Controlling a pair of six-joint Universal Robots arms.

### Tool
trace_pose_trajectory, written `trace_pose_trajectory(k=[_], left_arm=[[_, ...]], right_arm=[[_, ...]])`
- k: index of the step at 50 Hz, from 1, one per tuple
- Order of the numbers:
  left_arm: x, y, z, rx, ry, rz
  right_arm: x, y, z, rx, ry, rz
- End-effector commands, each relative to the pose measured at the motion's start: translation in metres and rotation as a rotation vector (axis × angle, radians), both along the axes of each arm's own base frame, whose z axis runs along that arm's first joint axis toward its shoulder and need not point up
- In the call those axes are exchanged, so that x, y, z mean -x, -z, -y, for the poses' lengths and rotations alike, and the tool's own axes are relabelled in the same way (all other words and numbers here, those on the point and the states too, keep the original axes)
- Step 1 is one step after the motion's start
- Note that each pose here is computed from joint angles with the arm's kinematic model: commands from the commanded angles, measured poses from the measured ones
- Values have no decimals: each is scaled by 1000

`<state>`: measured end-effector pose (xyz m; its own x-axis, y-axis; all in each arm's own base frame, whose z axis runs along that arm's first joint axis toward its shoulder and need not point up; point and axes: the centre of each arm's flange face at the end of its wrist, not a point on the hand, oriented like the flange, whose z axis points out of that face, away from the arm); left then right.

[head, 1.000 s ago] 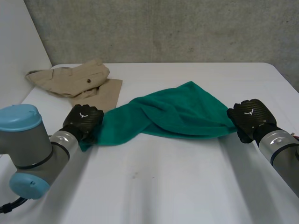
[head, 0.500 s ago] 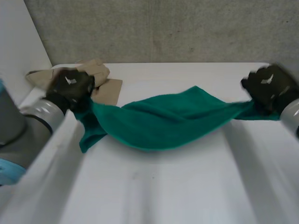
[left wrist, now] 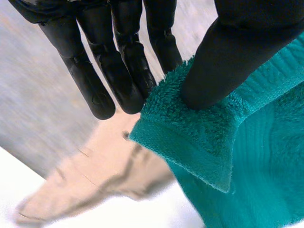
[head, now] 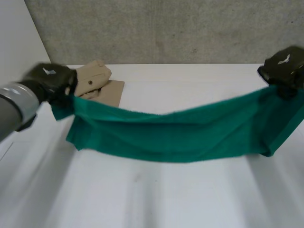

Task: Fold the laundry.

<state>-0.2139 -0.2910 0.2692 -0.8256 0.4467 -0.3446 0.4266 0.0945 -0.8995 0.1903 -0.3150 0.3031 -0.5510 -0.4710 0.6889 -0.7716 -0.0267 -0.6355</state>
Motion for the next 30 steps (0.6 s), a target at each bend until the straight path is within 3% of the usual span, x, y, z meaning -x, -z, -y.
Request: trace_pose_trajectory(k=[1, 7, 8, 13, 15, 21, 30], left_arm=[[27, 41, 45, -23, 48, 68], [57, -11, 93, 307, 10, -11], [61, -36, 103, 439, -13, -56], [65, -110, 116, 834, -76, -196], [68, -142, 110, 984, -85, -263], [74, -147, 103, 992, -73, -313], [73, -76, 104, 763, -47, -275]], right_arm=[[-9, 42, 45, 10, 60, -44], [-38, -2, 81, 377, 86, 94], [-40, -10, 85, 426, 86, 117], [-42, -90, 102, 848, 101, 311], [-42, -105, 101, 928, 103, 339], [-48, -123, 94, 994, 102, 380], [-59, -67, 94, 783, 65, 324]])
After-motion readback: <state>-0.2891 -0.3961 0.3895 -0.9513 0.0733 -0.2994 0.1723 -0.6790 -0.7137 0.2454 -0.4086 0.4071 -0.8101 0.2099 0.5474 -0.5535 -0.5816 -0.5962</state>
